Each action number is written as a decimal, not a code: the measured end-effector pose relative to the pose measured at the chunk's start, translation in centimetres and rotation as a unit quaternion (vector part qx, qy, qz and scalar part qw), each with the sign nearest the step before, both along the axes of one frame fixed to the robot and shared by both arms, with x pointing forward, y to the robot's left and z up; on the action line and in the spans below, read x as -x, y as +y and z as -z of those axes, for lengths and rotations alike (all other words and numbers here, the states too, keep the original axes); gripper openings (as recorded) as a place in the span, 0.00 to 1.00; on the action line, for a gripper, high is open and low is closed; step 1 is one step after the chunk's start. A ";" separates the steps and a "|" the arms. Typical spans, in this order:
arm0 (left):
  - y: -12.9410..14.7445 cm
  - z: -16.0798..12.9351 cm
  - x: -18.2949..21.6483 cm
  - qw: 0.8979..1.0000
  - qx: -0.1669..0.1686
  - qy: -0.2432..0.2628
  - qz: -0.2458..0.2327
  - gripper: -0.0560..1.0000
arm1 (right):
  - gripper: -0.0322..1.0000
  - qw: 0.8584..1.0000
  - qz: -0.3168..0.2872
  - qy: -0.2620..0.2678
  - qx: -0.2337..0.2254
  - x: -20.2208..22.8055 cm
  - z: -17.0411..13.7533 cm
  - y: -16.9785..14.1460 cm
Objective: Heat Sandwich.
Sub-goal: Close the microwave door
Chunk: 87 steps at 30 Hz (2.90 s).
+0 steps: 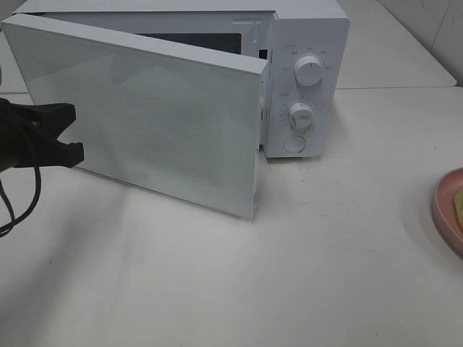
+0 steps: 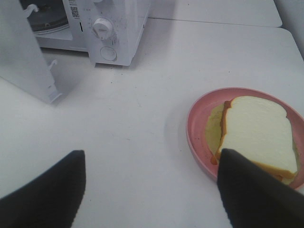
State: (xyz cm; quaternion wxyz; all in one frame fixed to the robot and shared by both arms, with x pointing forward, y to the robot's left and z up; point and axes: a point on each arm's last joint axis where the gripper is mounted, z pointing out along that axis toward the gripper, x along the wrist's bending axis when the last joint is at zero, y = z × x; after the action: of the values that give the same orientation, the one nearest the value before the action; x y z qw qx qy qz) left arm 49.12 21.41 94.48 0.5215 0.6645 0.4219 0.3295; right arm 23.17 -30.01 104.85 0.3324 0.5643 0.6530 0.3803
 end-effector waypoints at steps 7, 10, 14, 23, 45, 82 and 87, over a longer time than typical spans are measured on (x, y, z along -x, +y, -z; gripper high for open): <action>-1.5 0.1 -0.8 1.000 0.013 0.001 0.020 0.05 | 0.75 1.000 0.000 0.000 0.000 0.0 0.0 0.0; -2.4 0.2 -1.0 0.999 0.015 0.001 0.029 0.05 | 0.75 1.000 0.000 0.000 0.000 0.0 0.0 0.0; -3.5 0.5 -1.2 0.999 0.020 0.006 0.028 0.05 | 0.75 1.000 0.000 0.000 0.000 0.0 0.0 0.0; -6.4 0.2 -2.1 0.998 0.033 -0.003 0.048 0.05 | 0.75 1.000 0.000 0.000 0.000 0.0 0.0 0.0; -12.0 -0.7 -5.4 0.997 0.025 0.003 0.078 0.05 | 0.75 1.000 -0.002 0.000 -0.002 0.0 0.0 0.0; -17.8 -0.4 -9.9 0.993 -0.004 0.017 0.113 0.05 | 0.75 1.000 -0.002 0.000 -0.002 0.0 0.0 0.0; -17.8 -0.4 -10.0 0.993 -0.005 0.018 0.112 0.05 | 0.75 1.000 -0.002 0.000 -0.002 0.0 0.0 0.0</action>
State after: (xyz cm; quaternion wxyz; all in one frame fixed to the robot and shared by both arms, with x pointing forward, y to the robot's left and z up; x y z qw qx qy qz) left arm 59.08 3.59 94.87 0.5445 0.7159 0.3520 0.2590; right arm 23.16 -29.96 104.85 0.3302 0.5641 0.6532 0.3823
